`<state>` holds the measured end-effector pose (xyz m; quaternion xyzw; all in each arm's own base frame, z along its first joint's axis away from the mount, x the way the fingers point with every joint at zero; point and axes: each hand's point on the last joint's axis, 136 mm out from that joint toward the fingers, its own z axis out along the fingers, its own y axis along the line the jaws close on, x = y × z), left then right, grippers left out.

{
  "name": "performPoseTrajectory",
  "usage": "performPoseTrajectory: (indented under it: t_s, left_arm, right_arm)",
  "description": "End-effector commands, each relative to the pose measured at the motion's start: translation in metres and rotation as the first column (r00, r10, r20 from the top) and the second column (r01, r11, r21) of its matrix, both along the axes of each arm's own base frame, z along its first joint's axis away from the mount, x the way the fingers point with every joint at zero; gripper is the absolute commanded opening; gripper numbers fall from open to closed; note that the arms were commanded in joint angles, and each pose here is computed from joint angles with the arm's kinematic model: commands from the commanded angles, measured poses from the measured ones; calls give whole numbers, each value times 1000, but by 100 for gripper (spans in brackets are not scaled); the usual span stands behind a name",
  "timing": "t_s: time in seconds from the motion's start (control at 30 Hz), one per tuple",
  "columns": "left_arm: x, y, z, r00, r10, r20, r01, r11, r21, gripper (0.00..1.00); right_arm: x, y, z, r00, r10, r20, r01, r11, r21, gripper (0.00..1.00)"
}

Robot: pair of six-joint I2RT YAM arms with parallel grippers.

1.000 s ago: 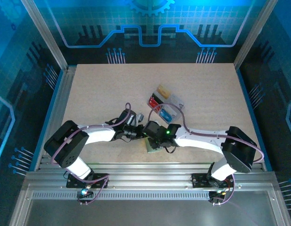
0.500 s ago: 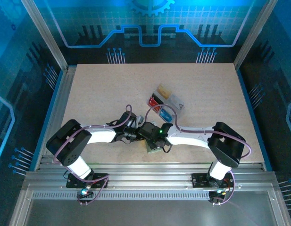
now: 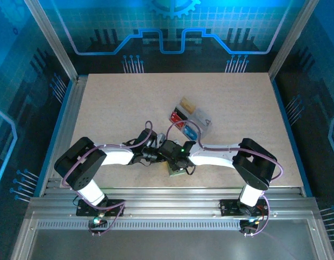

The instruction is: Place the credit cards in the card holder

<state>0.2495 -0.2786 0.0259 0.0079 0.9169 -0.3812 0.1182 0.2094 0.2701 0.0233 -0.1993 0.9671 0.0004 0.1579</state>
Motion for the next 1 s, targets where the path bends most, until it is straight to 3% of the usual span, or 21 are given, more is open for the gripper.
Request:
performPoseTrajectory:
  t_s: [0.0,0.2,0.47,0.7,0.8,0.97]
  left_arm:
    - [-26,11,-30,996,-25,-84,32,996,78,19]
    - [-28,12,-34,996,-22,-91,31,996,89,18]
    - [-32,22,-48,991,26,-129,-6,989,150,17]
    - [-37,37,-68,983,89,-161,-44,964,260,16]
    - [-38,49,-80,974,141,-180,-75,941,331,15]
    - [-37,57,-86,969,185,-166,-116,927,356,15]
  right_arm:
    - [7,-1,-19,1000,-27,-5,27,999,-22,39]
    - [10,-6,-26,999,-41,3,41,997,-61,30]
    - [14,-8,-9,999,-31,35,33,997,-70,1]
    - [10,-9,4,1000,-9,6,10,999,-38,0]
    - [10,-12,9,1000,-21,-9,21,1000,16,0]
    - [12,-21,16,998,-54,-46,59,991,119,0]
